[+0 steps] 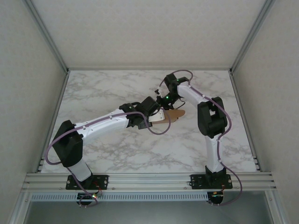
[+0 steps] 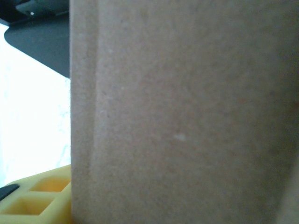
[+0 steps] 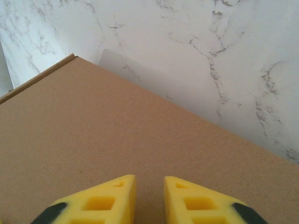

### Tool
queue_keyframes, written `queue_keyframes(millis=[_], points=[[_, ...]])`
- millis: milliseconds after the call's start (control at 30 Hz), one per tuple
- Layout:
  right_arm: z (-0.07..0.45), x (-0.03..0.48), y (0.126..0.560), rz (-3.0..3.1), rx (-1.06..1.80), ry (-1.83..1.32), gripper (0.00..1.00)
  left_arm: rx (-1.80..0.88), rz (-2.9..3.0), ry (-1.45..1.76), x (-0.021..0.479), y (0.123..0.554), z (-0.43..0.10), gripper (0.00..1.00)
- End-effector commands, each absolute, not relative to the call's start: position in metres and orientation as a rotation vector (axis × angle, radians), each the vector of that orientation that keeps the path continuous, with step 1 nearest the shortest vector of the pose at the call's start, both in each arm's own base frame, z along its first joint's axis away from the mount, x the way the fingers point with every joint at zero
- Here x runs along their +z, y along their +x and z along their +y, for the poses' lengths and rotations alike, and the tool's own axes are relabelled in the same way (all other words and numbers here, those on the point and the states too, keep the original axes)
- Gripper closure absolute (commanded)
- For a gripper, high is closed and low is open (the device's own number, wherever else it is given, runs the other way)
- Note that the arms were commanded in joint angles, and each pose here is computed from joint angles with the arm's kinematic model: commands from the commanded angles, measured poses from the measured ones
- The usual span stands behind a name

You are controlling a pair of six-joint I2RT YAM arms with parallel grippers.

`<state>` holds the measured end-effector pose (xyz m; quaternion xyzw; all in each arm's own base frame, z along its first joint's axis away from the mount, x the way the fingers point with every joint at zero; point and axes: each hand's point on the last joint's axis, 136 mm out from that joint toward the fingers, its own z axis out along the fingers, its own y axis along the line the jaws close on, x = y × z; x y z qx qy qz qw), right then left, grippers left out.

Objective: Fold the paper box

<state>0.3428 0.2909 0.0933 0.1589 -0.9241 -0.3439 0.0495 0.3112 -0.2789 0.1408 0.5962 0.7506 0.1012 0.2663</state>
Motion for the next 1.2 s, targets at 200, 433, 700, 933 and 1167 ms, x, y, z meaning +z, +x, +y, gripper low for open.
queue_keyframes(millis=[200,433,700,933,1167], points=[[0.274,0.047,0.317,-2.718,-0.794,0.476,0.67,0.192,2.044,1.492,0.164,0.322,-0.280,0.51],[0.280,0.043,0.303,-2.707,-0.763,0.531,0.66,0.198,2.012,1.456,0.181,0.324,-0.278,0.52],[0.286,0.052,0.272,-2.631,-0.743,0.572,0.70,0.199,2.000,1.409,0.186,0.332,-0.273,0.51],[0.284,0.070,0.261,-2.647,-0.771,0.557,0.72,0.229,2.003,1.379,0.180,0.340,-0.265,0.50],[0.289,0.069,0.263,-2.632,-0.789,0.540,0.69,0.256,2.058,1.400,0.155,0.355,-0.268,0.48]])
